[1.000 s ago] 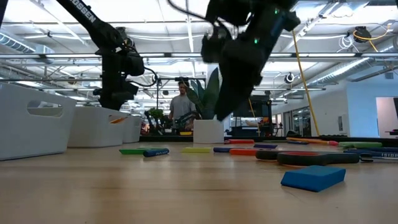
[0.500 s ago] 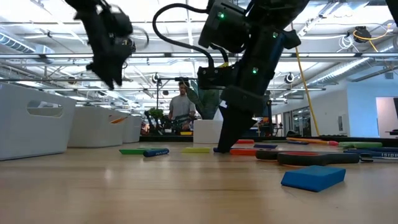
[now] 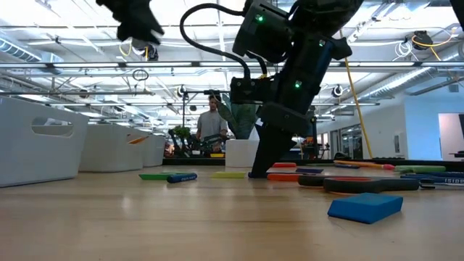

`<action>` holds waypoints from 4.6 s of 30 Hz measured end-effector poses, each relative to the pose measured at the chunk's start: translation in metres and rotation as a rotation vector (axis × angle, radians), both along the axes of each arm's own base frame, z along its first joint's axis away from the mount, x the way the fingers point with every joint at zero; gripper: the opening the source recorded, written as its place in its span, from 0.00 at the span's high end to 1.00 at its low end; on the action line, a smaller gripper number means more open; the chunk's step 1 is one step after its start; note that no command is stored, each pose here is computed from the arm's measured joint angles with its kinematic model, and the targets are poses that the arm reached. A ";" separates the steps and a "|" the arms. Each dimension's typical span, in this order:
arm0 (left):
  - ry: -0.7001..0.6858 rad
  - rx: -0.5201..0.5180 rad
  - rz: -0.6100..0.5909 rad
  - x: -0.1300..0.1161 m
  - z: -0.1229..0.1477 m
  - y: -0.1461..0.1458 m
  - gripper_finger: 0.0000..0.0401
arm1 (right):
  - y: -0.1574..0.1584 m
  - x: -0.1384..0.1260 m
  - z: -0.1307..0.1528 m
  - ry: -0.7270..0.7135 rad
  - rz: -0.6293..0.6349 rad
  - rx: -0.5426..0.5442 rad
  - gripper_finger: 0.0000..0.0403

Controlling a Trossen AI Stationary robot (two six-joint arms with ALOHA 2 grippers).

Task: Sort crayons/erasers/pens/pencils in bins
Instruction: Put the blue crayon into the top gray bin

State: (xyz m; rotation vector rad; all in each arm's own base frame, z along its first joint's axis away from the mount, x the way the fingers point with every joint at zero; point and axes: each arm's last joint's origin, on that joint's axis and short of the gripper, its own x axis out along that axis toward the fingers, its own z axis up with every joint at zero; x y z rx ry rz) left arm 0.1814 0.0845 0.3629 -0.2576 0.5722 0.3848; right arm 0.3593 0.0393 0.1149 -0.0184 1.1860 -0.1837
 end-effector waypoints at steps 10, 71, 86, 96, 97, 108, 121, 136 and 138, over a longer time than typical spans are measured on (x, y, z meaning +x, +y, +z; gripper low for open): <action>-0.220 0.087 -0.174 0.023 0.020 -0.029 0.52 | -0.019 -0.010 0.089 -0.304 -0.041 -0.082 0.96; -0.001 0.102 -0.019 0.033 -0.010 0.016 0.95 | -0.037 -0.046 0.248 -1.234 -0.093 -0.015 0.33; 0.764 -0.133 0.404 -0.013 -0.130 0.157 0.95 | -0.036 -0.045 0.193 -0.741 -0.079 0.021 0.34; 0.855 -0.260 0.427 -0.014 -0.169 0.174 0.87 | -0.025 0.002 0.116 -0.465 0.229 0.132 0.34; 0.852 -0.268 0.436 -0.014 -0.170 0.174 0.87 | -0.024 0.006 0.109 -0.442 0.265 0.141 0.34; 0.842 -0.381 0.432 -0.017 -0.161 0.167 0.60 | -0.007 0.067 0.052 -0.357 0.620 0.160 0.36; 0.467 -0.355 0.390 -0.025 -0.065 0.086 0.54 | -0.004 0.080 0.005 -0.289 0.755 0.152 0.60; 0.342 -0.271 0.307 -0.007 -0.039 0.033 0.60 | 0.004 0.074 0.000 -0.197 0.499 0.145 0.81; 0.303 -0.237 0.270 -0.001 -0.037 0.030 0.60 | 0.011 0.071 -0.002 -0.183 0.453 0.122 0.85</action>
